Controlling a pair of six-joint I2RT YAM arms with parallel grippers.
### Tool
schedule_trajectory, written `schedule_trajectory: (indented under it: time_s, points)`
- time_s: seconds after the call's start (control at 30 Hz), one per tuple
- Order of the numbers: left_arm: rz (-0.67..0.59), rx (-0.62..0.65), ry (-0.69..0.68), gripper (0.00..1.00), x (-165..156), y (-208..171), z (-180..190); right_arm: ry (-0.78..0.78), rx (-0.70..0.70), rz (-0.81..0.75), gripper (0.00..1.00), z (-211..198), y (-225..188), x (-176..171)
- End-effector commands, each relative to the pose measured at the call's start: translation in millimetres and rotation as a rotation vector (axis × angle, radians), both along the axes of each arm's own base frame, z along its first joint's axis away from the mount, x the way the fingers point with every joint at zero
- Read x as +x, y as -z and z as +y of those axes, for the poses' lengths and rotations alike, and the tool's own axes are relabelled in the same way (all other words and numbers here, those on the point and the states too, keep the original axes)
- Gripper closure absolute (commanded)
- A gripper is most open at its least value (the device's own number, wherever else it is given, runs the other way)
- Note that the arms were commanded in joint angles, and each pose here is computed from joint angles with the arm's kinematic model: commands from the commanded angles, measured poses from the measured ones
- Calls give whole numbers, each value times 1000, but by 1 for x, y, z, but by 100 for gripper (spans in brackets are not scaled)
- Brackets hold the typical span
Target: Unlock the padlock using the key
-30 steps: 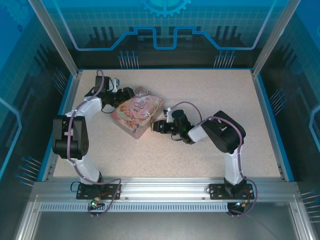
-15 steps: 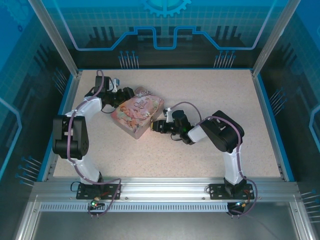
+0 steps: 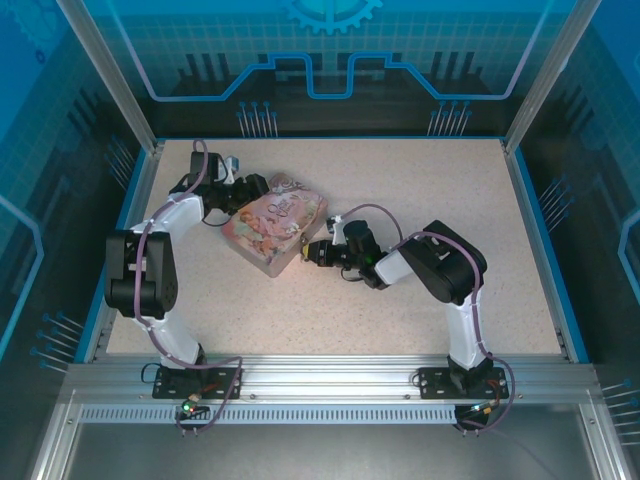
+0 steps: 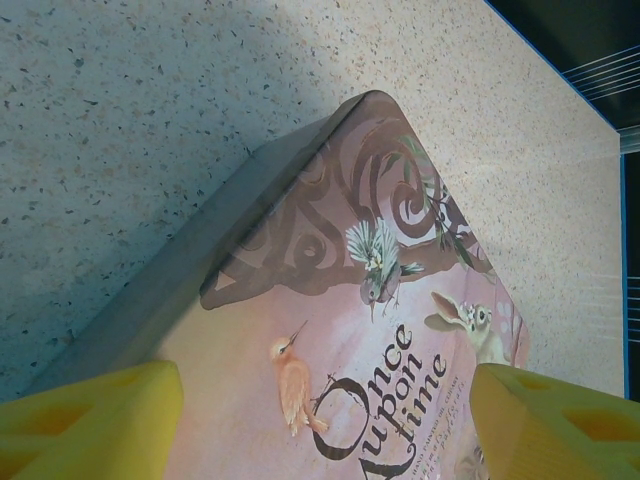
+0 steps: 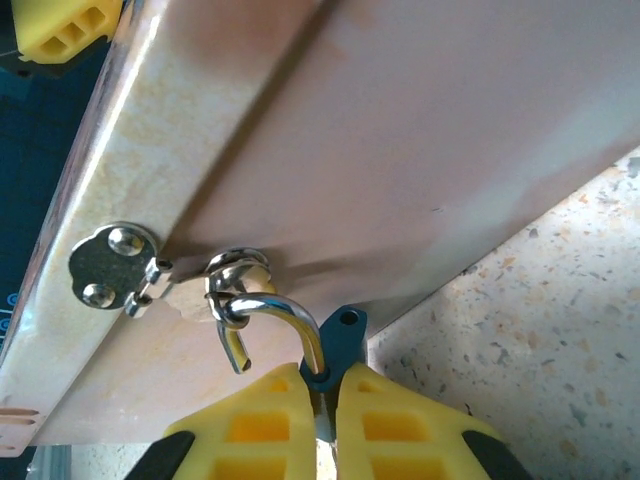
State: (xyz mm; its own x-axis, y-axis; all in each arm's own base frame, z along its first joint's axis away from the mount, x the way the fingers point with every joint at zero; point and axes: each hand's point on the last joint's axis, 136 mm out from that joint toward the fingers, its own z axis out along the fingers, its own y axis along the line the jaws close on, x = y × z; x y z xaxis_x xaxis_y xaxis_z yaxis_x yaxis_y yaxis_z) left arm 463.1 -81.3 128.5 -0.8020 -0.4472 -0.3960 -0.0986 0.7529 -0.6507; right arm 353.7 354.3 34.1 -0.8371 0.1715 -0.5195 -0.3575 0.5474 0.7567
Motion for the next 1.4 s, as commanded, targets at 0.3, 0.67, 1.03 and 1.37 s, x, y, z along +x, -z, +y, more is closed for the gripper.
schedule_trajectory:
  time_s: [0.3,0.67,1.03,1.37]
  points:
    - [44,8,34,23,-9,19,-2,52,-66,33,100,-27,9,-2]
    - [25,103,76,23,-25,23,-7,145,8,104,100,-33,-4,10]
    - [-21,272,139,23,-36,19,-20,210,10,162,100,-38,-9,22]
    - [-251,220,217,22,-40,-66,-64,183,-16,180,100,-30,-3,8]
